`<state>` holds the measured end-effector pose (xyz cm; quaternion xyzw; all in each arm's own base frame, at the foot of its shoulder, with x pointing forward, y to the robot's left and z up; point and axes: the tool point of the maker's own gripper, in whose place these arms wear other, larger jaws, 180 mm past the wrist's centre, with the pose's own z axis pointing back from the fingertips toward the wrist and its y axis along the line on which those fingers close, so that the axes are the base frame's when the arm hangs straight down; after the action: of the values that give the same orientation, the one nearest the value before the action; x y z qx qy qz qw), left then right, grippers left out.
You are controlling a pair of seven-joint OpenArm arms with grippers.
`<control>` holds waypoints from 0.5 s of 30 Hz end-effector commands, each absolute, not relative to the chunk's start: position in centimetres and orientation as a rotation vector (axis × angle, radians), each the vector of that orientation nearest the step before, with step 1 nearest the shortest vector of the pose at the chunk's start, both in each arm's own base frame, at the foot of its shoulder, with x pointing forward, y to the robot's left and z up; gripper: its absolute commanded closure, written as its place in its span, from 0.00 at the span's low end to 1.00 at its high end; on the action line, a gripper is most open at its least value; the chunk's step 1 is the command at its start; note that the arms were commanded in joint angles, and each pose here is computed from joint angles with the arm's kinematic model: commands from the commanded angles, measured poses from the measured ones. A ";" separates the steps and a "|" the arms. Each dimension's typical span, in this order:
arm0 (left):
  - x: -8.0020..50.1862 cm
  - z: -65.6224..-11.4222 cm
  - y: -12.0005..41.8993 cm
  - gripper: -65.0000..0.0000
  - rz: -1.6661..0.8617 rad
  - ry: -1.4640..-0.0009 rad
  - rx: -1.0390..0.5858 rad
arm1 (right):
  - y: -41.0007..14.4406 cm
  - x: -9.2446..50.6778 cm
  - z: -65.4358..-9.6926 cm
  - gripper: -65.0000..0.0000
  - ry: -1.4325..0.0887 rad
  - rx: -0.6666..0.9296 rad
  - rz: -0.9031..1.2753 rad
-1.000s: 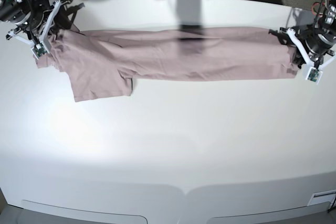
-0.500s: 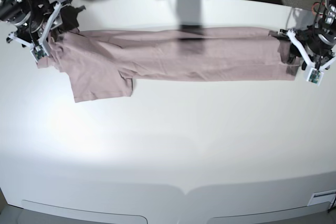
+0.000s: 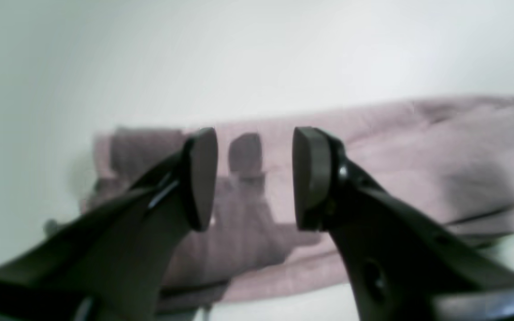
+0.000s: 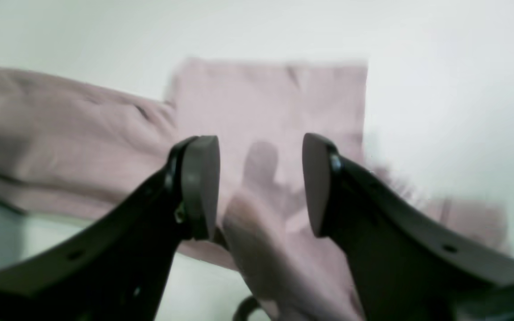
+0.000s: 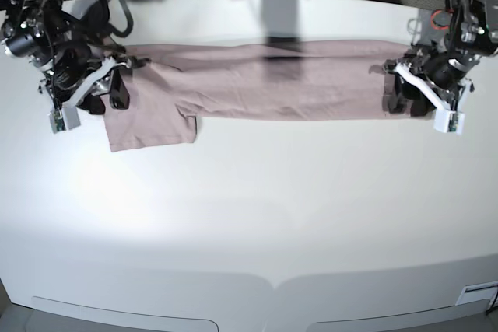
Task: Fold the T-shirt properly
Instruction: 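Lower the folded edge onto the shirt and open both grippers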
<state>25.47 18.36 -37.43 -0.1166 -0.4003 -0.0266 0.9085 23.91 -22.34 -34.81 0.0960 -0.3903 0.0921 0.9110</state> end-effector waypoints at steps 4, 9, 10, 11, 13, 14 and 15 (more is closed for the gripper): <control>24.5 -40.0 19.3 0.58 -0.011 -0.753 -0.246 | -23.0 23.2 -36.9 0.53 -0.748 0.219 0.145; 22.6 -43.6 20.2 0.58 0.048 -0.654 -0.247 | -23.6 22.0 -39.9 0.53 -0.674 0.252 0.078; 22.4 -44.2 20.4 0.58 0.058 -0.647 -0.249 | -23.8 21.8 -40.4 0.53 -0.669 0.258 0.063; 22.2 -44.8 20.5 0.58 0.067 -0.643 -0.253 | -23.9 21.8 -40.8 0.53 -0.666 0.263 0.048; 22.0 -46.0 20.8 0.58 0.089 -0.619 -0.257 | -24.5 22.0 -41.7 0.53 -0.651 0.251 0.033; 22.0 -46.6 21.0 0.58 0.101 -0.602 -0.258 | -24.7 22.2 -42.2 0.53 -0.642 0.246 0.026; 22.1 -47.1 21.2 0.58 0.113 -0.591 -0.259 | -24.9 22.5 -42.5 0.53 -0.636 0.244 0.019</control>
<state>24.43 20.23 -44.86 -0.1591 -0.3533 0.0563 0.9202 22.24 -24.33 -42.84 0.1319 -0.3109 0.0023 0.9412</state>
